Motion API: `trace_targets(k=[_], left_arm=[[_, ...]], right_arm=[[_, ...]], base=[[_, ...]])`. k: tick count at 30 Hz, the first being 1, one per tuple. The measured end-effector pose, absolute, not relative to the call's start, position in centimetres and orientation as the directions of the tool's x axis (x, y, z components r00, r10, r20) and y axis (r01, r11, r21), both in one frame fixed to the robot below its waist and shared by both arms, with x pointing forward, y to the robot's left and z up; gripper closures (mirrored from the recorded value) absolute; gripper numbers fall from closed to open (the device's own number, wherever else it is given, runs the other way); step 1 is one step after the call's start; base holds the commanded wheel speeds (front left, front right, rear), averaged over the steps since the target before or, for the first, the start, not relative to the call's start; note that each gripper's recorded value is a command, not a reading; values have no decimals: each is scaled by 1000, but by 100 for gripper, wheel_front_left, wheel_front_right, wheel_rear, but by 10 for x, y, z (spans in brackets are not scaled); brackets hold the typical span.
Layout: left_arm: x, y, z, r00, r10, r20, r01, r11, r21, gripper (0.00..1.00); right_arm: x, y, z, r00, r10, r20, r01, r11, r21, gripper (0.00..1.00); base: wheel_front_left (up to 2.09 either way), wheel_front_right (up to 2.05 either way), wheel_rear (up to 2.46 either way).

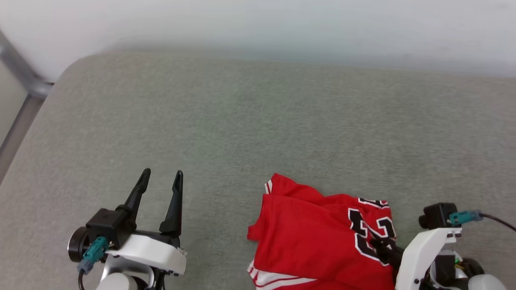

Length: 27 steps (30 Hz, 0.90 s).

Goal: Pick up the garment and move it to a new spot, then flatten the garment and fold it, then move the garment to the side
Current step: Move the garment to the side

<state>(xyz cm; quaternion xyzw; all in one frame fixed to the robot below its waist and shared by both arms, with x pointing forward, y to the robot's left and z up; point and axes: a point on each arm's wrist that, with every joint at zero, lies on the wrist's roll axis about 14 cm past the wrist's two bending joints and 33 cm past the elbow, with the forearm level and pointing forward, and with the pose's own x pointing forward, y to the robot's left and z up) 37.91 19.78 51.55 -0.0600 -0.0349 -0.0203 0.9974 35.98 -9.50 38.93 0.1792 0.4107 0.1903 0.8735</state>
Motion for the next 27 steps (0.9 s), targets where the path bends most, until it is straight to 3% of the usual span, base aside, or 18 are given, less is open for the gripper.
trace_targets(k=[6,18,27], left_arm=[[382,168,520,988,-129,84,138,984,-112,0],[429,76,541,910,-381,164,402,908,-122,0],[478,30,526,844,-508,173,531,837,-131,0]], right_arm=[[351,-151,401,647,343,-681,-142,932,335,100],[347,-287,444,790,-24,-613,142,979,144,100],[377,-387,466,781,-303,-546,350,937,-19,100]], base=[[0,0,0],[0,0,0],[0,0,0]])
